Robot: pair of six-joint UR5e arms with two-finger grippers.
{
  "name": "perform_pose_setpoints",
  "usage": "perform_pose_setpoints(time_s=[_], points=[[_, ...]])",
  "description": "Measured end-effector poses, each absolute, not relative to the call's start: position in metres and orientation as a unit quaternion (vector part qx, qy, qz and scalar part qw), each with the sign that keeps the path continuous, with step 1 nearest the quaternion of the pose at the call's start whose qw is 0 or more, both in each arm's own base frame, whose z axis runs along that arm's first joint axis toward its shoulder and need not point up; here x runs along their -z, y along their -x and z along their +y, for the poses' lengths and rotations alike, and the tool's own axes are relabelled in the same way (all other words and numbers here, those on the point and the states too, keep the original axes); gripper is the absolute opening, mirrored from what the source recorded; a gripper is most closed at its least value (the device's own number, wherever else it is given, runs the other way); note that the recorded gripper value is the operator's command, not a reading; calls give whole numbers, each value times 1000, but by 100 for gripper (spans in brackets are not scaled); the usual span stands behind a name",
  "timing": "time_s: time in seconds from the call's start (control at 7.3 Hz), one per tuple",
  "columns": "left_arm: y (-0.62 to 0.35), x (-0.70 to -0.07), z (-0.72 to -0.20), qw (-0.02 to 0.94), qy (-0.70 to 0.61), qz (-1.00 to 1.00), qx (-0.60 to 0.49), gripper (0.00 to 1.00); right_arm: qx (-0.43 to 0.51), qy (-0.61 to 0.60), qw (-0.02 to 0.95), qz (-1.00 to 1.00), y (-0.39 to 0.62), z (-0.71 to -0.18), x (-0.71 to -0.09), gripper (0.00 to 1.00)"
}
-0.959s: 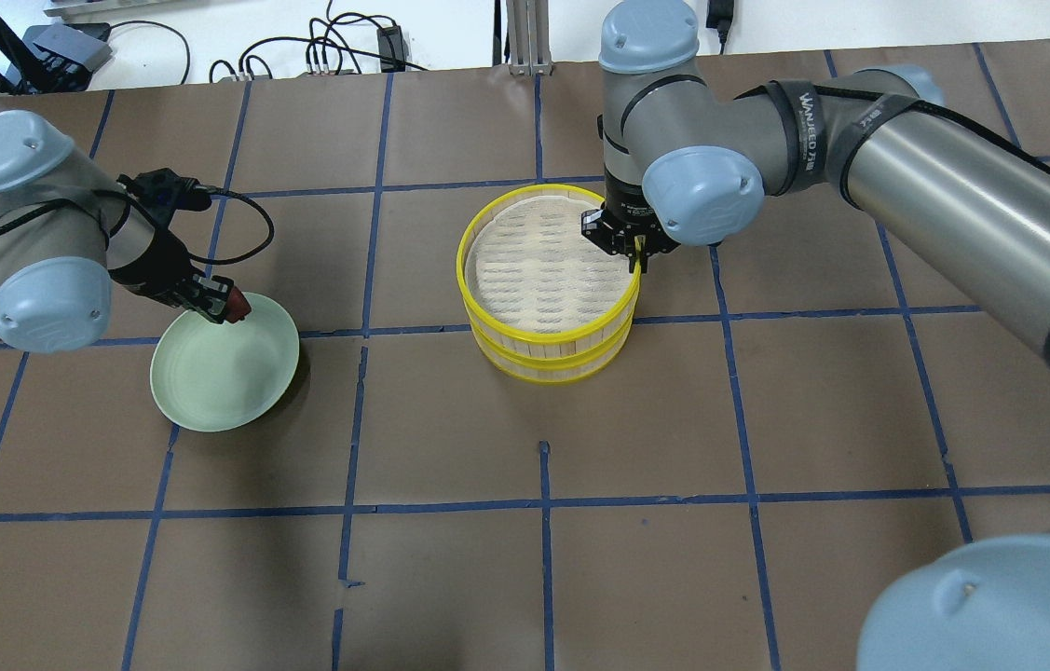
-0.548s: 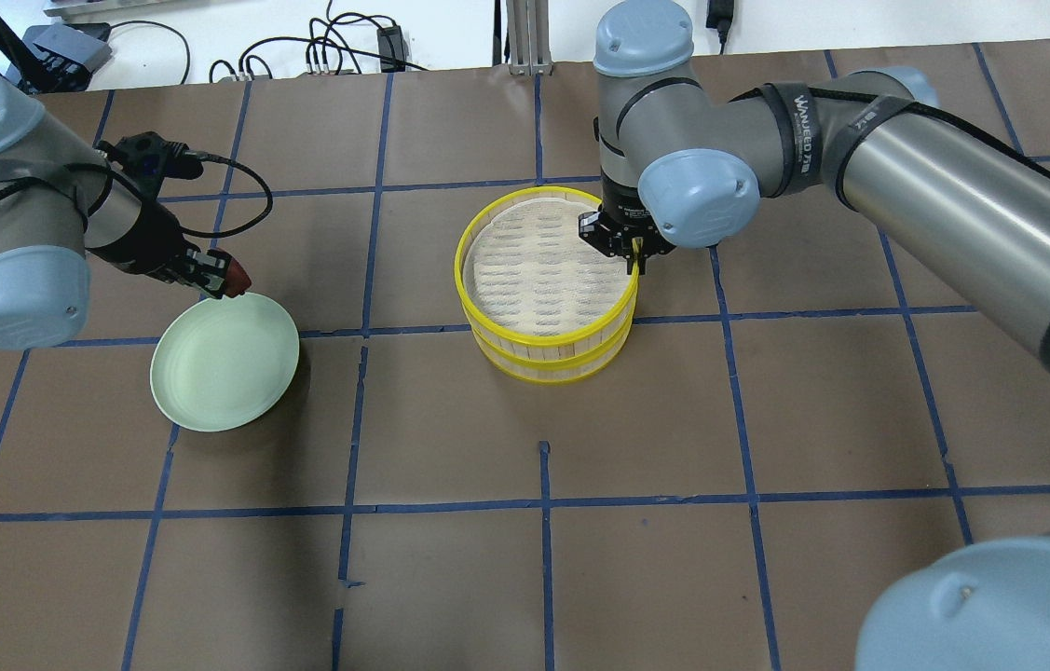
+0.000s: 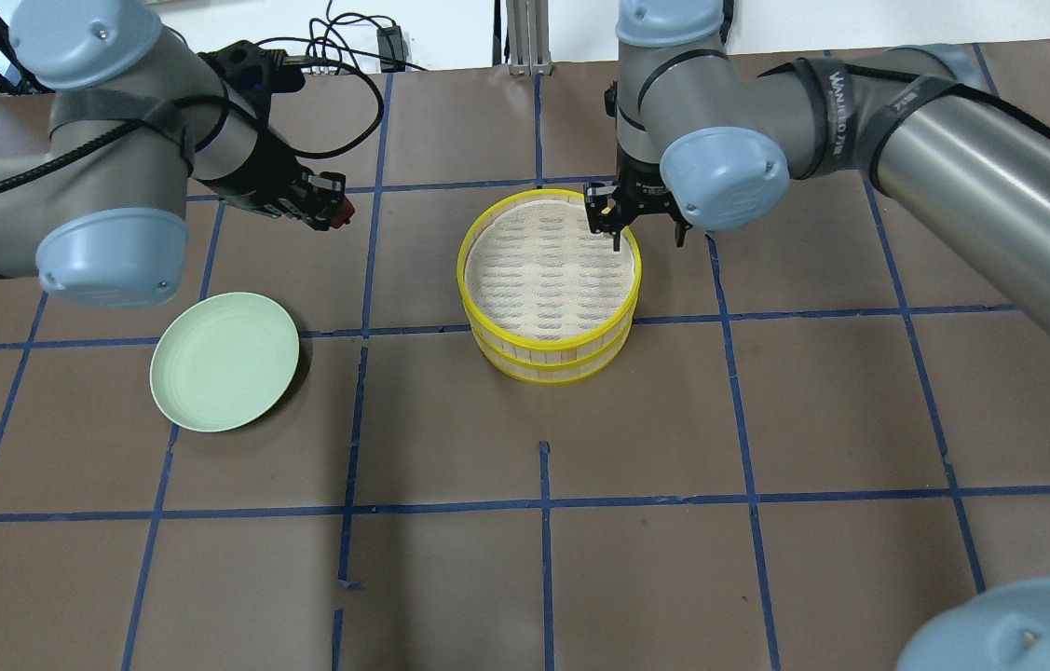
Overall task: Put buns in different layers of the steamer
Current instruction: 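Place the dark red bun on the top tier with left gripper while right releases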
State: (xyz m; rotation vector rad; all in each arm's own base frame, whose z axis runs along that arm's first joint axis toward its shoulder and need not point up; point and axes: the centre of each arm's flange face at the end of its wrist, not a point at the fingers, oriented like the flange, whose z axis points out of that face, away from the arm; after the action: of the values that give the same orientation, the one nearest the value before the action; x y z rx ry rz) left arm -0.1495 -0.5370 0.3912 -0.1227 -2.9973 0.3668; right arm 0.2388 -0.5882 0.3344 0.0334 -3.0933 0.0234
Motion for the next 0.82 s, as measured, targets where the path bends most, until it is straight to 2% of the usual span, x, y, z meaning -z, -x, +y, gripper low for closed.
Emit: perform_pose_setpoints(time_s=[0.41, 0.55, 0.68, 0.82], points=[[249, -378, -524, 111, 12, -985, -130, 3, -19, -34, -29, -999, -177, -569, -429, 100], [281, -354, -529, 123, -1, -983, -135, 34, -21, -35, -35, -999, -171, -560, -450, 100], [307, -330, -532, 132, -13, -982, -136, 99, -21, -38, -36, -998, -171, -554, -460, 100], [324, -315, -532, 136, -22, -982, -133, 100, -23, -42, -33, -998, -174, -550, -465, 100]])
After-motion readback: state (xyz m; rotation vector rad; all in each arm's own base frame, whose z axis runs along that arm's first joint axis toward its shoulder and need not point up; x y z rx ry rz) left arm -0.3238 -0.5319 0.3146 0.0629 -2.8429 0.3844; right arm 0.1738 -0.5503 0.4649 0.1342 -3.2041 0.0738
